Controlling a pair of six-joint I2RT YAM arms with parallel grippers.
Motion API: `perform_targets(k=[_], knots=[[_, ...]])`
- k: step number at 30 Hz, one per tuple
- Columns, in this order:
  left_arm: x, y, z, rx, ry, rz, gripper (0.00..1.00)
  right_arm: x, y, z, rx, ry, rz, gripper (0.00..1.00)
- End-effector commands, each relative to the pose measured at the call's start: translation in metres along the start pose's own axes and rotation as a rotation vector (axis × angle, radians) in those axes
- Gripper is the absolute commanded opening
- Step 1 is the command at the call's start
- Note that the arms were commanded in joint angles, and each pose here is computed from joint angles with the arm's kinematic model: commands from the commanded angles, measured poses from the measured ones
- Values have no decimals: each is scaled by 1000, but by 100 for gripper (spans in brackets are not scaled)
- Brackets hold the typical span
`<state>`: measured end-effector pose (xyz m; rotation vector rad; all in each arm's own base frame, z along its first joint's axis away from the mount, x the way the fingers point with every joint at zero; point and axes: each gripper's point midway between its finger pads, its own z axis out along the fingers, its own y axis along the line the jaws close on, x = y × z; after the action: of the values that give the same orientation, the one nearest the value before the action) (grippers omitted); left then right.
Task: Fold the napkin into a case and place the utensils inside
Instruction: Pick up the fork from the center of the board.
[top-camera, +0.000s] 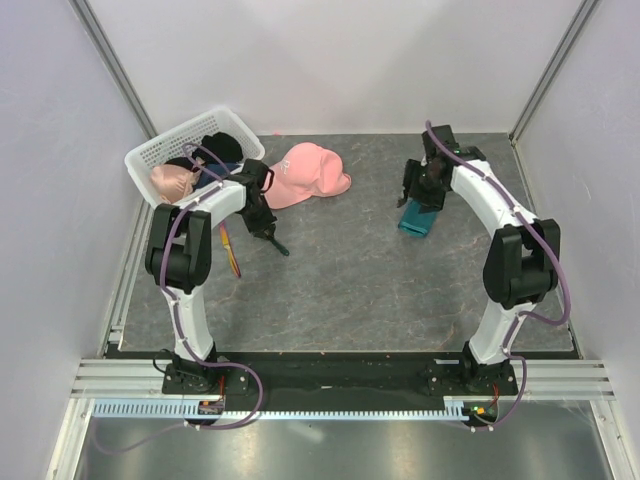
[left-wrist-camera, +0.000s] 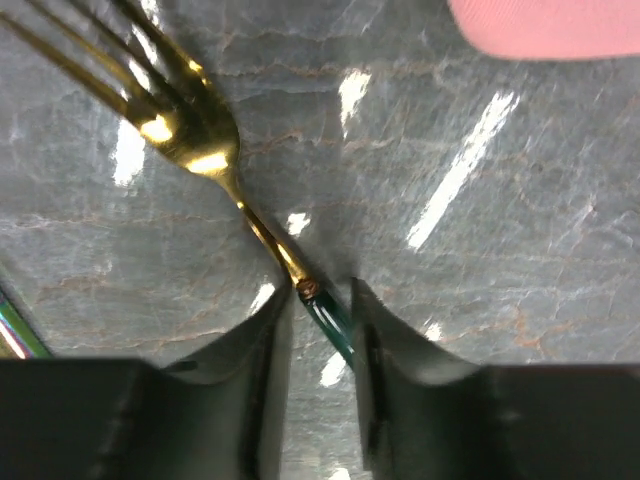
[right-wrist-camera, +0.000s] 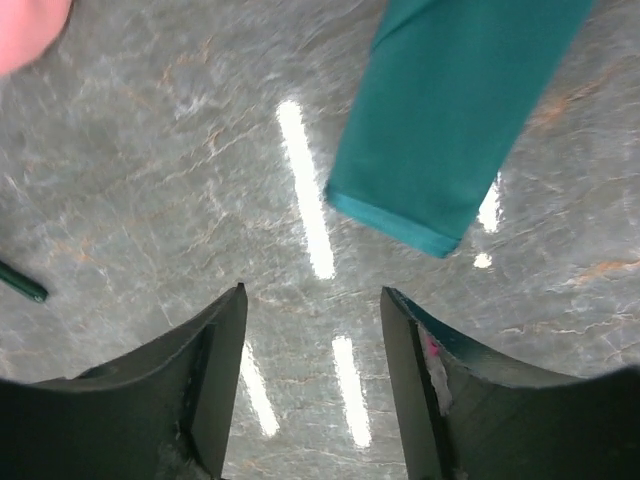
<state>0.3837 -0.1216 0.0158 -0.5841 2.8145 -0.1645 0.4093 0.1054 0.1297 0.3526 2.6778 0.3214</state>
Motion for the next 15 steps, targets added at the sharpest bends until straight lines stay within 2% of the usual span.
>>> perform_targets(k=[1, 2, 4, 6, 8, 9, 11, 12, 14, 15], knots=[[9, 1, 26, -57, 34, 45, 15, 17, 22, -12, 9, -11, -130, 71], [13, 2, 25, -45, 51, 44, 5, 27, 33, -12, -5, 1, -169, 78], [19, -1, 16, -5, 72, 60, 2, 36, 47, -11, -48, 19, -221, 81], [19, -3, -7, 41, 37, 66, 2, 53, 75, -13, -179, 47, -271, 85], [36, -13, -24, 145, 69, 68, 2, 76, 94, -13, -295, 105, -298, 86], [30, -29, -49, 251, 18, 79, 2, 86, 109, -18, -381, 130, -310, 86], [55, -41, -73, 353, 49, 119, 2, 107, 119, -17, -422, 178, -313, 86], [57, -48, -98, 416, 13, 144, 2, 111, 129, -21, -471, 184, -314, 86], [84, -56, -117, 491, 40, 203, 2, 128, 145, -25, -543, 240, -267, 86], [91, -62, -142, 561, 6, 240, 2, 130, 157, -29, -612, 257, -258, 86]])
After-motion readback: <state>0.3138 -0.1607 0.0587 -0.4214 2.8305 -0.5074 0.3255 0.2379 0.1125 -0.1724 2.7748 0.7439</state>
